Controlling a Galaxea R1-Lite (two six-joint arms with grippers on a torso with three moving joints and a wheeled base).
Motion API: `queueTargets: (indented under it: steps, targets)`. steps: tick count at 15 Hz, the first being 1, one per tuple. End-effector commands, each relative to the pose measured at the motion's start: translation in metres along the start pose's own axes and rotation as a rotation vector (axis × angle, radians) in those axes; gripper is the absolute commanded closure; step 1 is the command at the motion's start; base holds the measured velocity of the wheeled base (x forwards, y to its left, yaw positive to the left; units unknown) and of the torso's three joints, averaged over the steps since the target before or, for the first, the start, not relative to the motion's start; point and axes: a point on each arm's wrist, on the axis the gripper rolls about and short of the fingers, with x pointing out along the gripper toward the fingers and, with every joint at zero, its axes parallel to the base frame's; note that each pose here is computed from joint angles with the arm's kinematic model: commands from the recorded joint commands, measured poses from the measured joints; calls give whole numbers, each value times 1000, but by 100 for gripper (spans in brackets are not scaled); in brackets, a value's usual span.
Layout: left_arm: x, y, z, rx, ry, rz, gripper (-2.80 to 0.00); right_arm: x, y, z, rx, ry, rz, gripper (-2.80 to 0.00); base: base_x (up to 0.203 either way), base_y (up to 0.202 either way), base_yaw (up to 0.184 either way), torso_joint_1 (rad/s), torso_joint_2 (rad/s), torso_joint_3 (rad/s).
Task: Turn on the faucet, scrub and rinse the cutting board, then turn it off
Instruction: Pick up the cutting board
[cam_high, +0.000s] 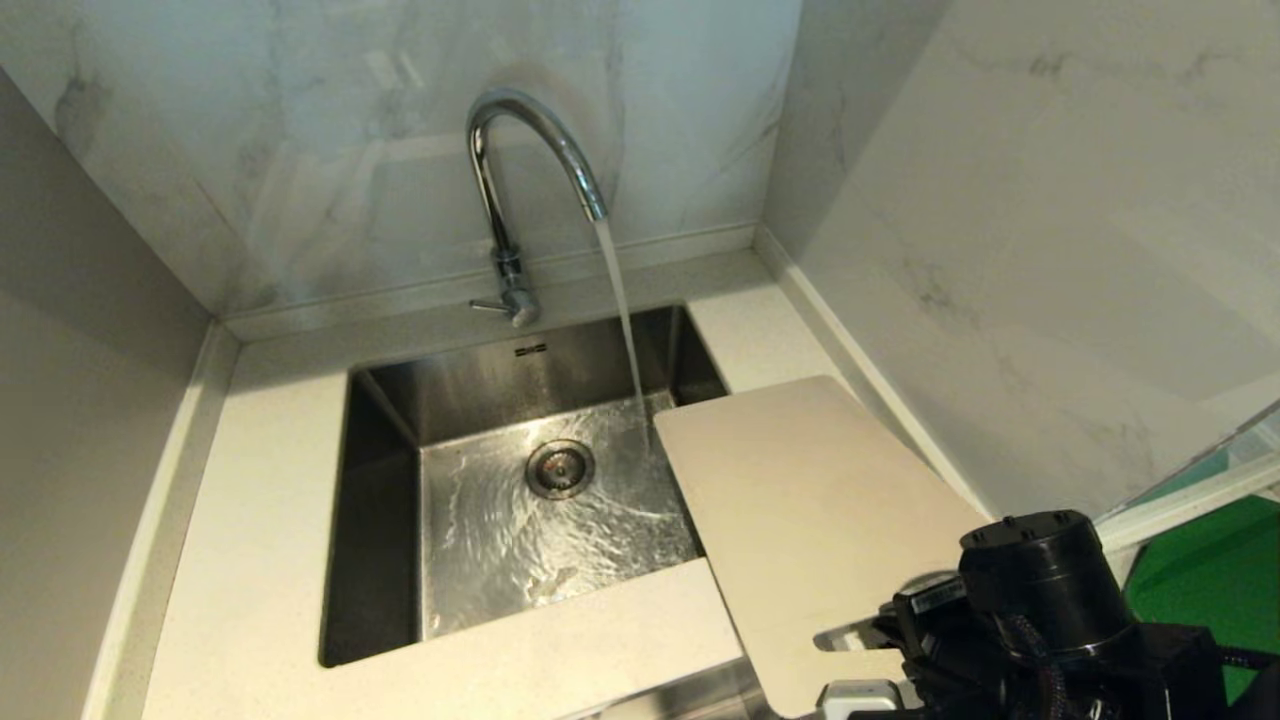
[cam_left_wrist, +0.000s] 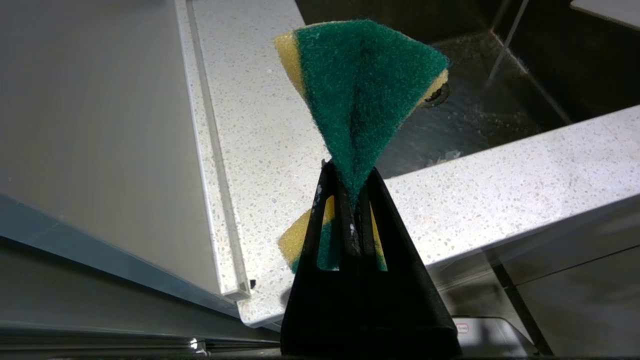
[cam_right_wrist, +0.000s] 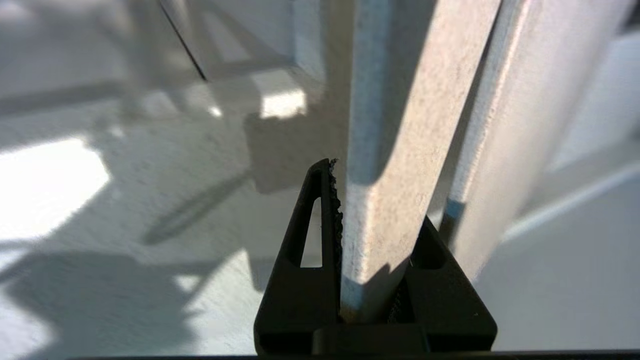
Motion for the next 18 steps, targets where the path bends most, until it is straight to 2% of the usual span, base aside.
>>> queueTargets:
  steps: [1, 6, 18]
  targets:
    - [0, 0, -1, -1, 3, -1, 0, -12, -1, -3, -30, 32, -45, 0, 0, 0, 0, 0, 0, 0]
    - [0, 0, -1, -1, 4, 0, 0, -17, -3, -4, -100, 49, -69, 0, 0, 0, 0, 0, 0, 0]
    - [0, 0, -1, -2, 3, -1, 0, -35, -7, -7, -127, 88, -146, 0, 0, 0, 0, 0, 0, 0]
